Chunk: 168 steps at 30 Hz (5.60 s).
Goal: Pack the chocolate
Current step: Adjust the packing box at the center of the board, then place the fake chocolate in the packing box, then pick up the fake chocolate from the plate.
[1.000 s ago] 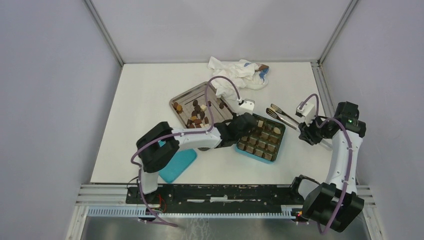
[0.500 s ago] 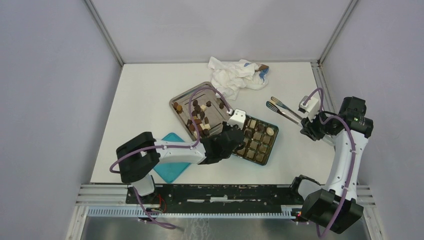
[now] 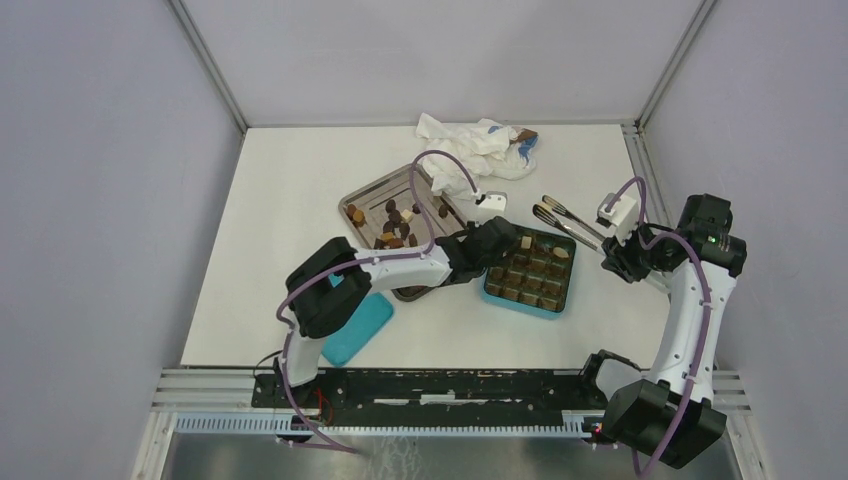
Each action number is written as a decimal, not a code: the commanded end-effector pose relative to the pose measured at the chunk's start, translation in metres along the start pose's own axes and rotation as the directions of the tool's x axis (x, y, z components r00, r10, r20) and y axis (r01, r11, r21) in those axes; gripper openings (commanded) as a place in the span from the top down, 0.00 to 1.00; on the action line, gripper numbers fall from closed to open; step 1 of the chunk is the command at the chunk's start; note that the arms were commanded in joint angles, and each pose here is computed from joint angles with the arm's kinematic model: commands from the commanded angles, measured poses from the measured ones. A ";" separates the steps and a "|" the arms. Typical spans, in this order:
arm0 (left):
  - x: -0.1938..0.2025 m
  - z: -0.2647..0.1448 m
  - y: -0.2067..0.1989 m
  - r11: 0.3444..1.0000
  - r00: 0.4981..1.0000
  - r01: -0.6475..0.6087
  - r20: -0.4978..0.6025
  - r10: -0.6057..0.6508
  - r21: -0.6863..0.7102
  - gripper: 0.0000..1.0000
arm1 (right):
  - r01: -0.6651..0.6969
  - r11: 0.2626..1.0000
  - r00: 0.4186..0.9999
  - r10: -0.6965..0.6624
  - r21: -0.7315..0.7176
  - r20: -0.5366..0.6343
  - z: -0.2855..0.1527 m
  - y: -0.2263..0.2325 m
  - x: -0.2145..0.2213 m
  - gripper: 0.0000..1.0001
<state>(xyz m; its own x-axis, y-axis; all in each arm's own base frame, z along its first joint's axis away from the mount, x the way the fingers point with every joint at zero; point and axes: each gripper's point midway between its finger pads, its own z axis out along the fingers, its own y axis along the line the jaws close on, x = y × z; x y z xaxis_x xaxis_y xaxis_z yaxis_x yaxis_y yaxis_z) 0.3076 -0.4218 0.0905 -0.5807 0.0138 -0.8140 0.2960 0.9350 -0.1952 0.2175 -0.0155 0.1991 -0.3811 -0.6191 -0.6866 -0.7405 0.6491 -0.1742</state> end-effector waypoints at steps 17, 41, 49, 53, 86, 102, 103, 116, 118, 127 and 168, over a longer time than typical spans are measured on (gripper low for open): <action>-0.016 0.047 -0.027 0.988 0.989 0.133 -0.077 -0.127 0.079 0.76 | -0.044 0.998 0.981 0.034 -0.045 -0.193 0.021 0.018 0.065 0.97; -0.086 -0.089 0.020 0.978 0.986 0.071 0.135 -0.098 0.195 0.28 | -0.124 0.991 0.964 0.108 -0.051 -0.243 0.041 0.014 0.089 0.84; -0.089 -0.142 0.056 0.985 0.986 0.020 0.162 -0.048 0.171 0.27 | -0.137 0.989 0.958 0.118 -0.056 -0.259 0.044 0.013 0.094 0.74; -0.089 -0.162 0.076 0.991 0.984 0.018 0.176 -0.042 0.136 0.26 | -0.146 0.988 0.958 0.126 -0.059 -0.256 0.046 0.014 0.095 0.69; -0.119 -0.206 0.133 0.985 0.974 0.033 0.217 -0.070 0.169 0.00 | -0.063 0.993 0.995 0.054 -0.105 -0.086 0.033 0.007 0.036 0.57; -0.119 -0.195 0.272 0.974 0.985 -0.005 0.165 0.044 -0.226 0.00 | 0.241 0.951 0.971 -0.236 -0.192 0.048 0.113 0.031 -0.111 0.58; -0.115 -0.195 0.274 0.971 0.987 -0.009 0.156 0.048 -0.237 0.00 | 0.255 0.949 0.967 -0.254 -0.185 0.030 0.121 0.033 -0.115 0.58; -0.115 -0.219 0.293 0.946 0.972 0.018 0.229 0.060 -0.324 0.01 | 0.319 0.912 0.925 -0.358 -0.258 -0.123 0.206 0.078 -0.150 0.57; -0.116 -0.221 0.292 0.948 0.970 0.018 0.236 0.060 -0.316 0.01 | 0.315 0.911 0.920 -0.362 -0.267 -0.149 0.216 0.081 -0.147 0.57; -0.117 -0.223 0.288 0.955 0.967 0.018 0.248 0.059 -0.295 0.01 | 0.293 0.914 0.912 -0.355 -0.281 -0.206 0.241 0.083 -0.143 0.56; -0.117 -0.226 0.287 0.958 0.964 0.016 0.259 0.061 -0.286 0.01 | 0.295 0.916 0.912 -0.355 -0.273 -0.204 0.231 0.088 -0.140 0.94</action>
<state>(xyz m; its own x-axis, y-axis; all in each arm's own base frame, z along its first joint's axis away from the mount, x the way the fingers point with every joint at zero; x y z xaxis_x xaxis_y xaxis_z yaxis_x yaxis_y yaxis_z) 0.2871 -0.0761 0.2424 -0.3911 -0.0563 -0.9186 0.0304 0.9968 -0.0741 0.3276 0.2272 0.0780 -0.2262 -0.9138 -0.3373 -0.9578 0.2716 -0.0937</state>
